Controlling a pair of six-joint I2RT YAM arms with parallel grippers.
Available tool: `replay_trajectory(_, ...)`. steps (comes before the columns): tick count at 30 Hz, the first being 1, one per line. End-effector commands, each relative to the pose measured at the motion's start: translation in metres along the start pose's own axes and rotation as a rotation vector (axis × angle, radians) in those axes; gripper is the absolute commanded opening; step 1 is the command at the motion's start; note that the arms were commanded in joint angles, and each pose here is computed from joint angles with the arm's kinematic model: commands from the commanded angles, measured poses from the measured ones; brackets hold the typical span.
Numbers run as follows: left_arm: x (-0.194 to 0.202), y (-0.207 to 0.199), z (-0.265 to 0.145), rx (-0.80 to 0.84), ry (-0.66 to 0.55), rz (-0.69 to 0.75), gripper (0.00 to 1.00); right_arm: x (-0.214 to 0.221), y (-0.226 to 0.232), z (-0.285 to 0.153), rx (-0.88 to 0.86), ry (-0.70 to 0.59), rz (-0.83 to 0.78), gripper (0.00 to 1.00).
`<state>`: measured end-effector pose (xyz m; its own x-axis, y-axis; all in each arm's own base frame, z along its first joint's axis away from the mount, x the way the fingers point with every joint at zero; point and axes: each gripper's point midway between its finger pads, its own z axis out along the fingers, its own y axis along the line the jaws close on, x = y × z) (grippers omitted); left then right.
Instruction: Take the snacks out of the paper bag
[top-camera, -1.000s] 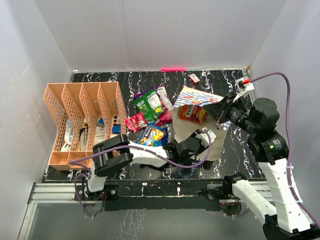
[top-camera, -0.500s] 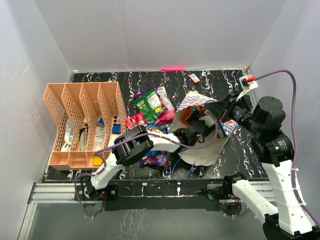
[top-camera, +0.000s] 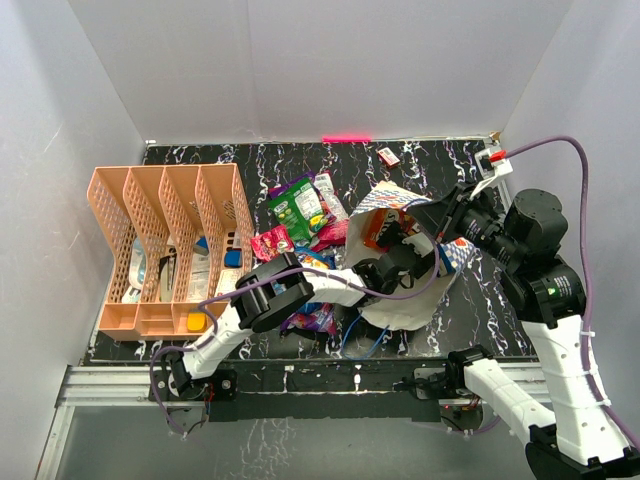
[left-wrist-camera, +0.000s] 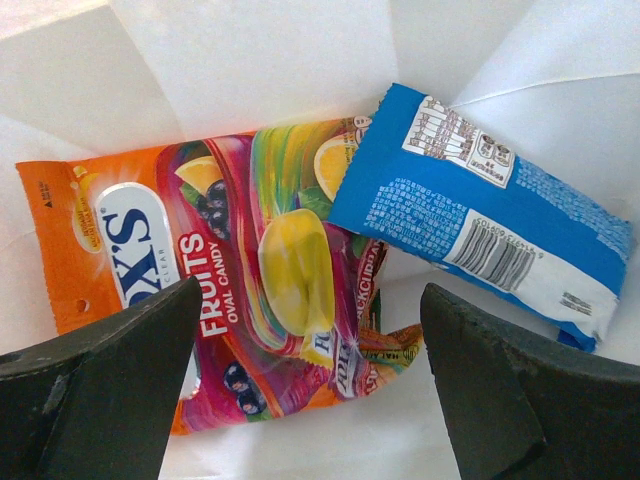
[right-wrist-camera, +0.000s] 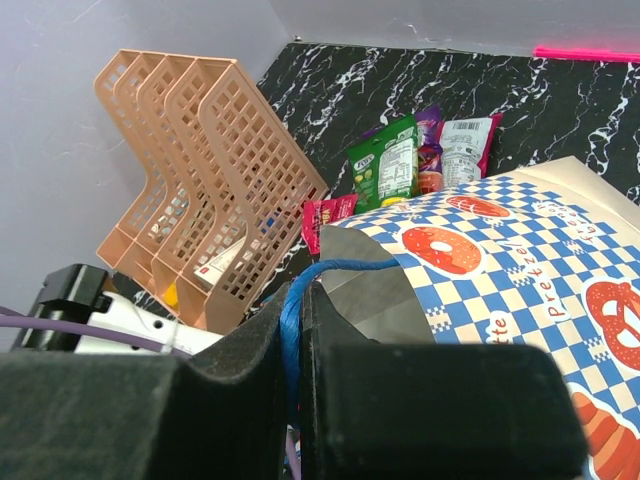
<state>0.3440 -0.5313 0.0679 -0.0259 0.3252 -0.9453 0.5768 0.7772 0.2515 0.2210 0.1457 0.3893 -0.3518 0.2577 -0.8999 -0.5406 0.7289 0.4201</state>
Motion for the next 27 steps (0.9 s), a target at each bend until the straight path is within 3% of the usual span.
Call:
replay_trajectory(1,0.009,0.009,0.012,-0.099,0.027,0.065,0.83,-0.025,0.016,-0.008,-0.043,-0.073,-0.046,0.08)
replay_trajectory(5,0.016,0.017,0.023,-0.139,0.041,0.106,0.71,-0.027,0.018,-0.011,-0.037,-0.078,-0.046,0.08)
replay_trajectory(8,0.012,0.020,0.024,-0.143,0.036,0.131,0.54,-0.028,0.018,-0.013,-0.031,-0.081,-0.053,0.08)
replay_trajectory(12,-0.009,0.022,0.017,-0.112,0.015,0.110,0.28,-0.029,0.015,-0.016,-0.011,-0.090,-0.063,0.08)
replay_trajectory(18,-0.048,0.020,-0.003,-0.021,-0.023,0.031,0.06,-0.033,0.004,-0.017,0.052,-0.114,-0.083,0.08)
replay_trajectory(22,-0.070,0.016,-0.023,0.073,-0.019,-0.022,0.00,-0.035,-0.008,-0.021,0.117,-0.141,-0.096,0.08)
replay_trajectory(27,-0.093,0.021,-0.054,0.141,0.020,-0.116,0.00,-0.040,-0.012,-0.026,0.152,-0.176,-0.107,0.08)
